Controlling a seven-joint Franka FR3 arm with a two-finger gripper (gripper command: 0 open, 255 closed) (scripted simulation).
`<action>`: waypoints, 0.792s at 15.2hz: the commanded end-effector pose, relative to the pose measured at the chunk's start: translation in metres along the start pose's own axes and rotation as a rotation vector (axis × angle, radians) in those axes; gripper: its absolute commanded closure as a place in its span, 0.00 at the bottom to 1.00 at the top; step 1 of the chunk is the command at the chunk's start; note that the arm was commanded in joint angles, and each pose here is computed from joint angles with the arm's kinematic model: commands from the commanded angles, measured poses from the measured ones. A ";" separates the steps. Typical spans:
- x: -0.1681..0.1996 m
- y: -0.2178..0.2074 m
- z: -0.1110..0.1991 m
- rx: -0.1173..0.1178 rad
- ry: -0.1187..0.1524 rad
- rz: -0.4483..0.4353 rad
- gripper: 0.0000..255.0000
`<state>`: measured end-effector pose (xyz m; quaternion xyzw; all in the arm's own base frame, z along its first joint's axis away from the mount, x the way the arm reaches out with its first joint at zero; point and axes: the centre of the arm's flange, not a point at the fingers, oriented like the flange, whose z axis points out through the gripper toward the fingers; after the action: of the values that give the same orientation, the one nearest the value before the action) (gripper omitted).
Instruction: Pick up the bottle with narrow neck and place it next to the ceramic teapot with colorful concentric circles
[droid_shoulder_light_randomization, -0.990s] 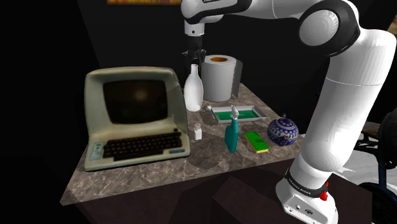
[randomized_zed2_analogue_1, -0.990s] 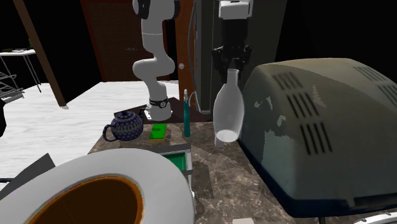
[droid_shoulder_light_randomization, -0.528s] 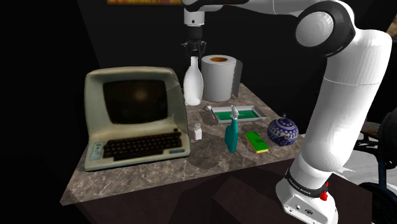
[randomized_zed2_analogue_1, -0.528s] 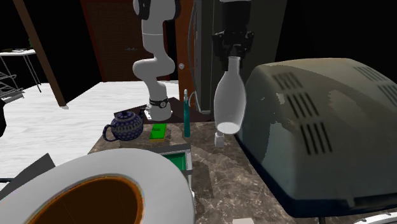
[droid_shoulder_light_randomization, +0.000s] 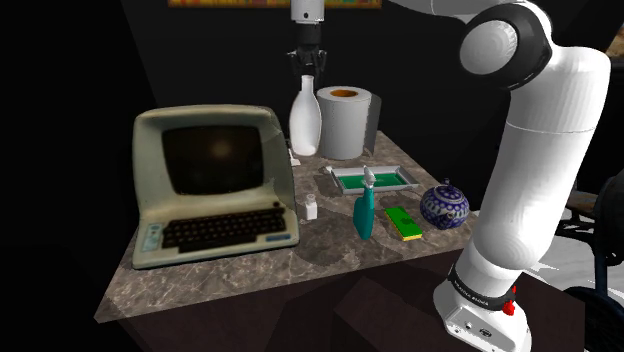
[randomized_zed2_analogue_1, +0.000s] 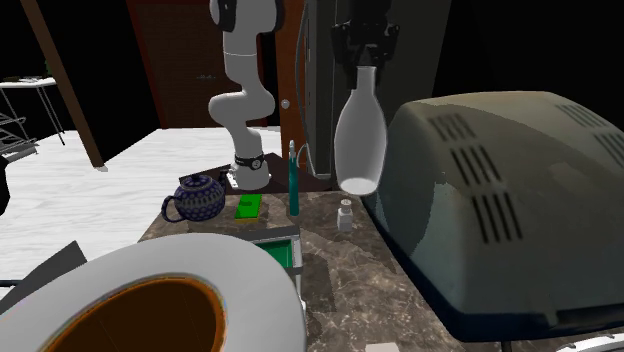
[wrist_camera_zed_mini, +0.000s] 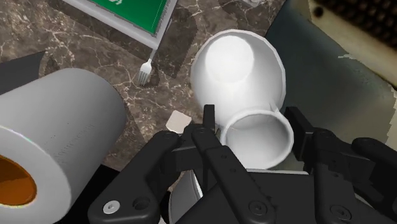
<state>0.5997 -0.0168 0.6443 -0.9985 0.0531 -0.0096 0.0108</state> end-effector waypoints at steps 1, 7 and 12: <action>-0.014 0.014 -0.009 0.000 0.000 0.000 1.00; -0.068 0.066 -0.034 0.000 0.000 0.000 1.00; -0.112 0.110 -0.055 0.000 0.000 0.000 1.00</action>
<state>0.4857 -0.1089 0.6926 -0.9984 0.0538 -0.0098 0.0107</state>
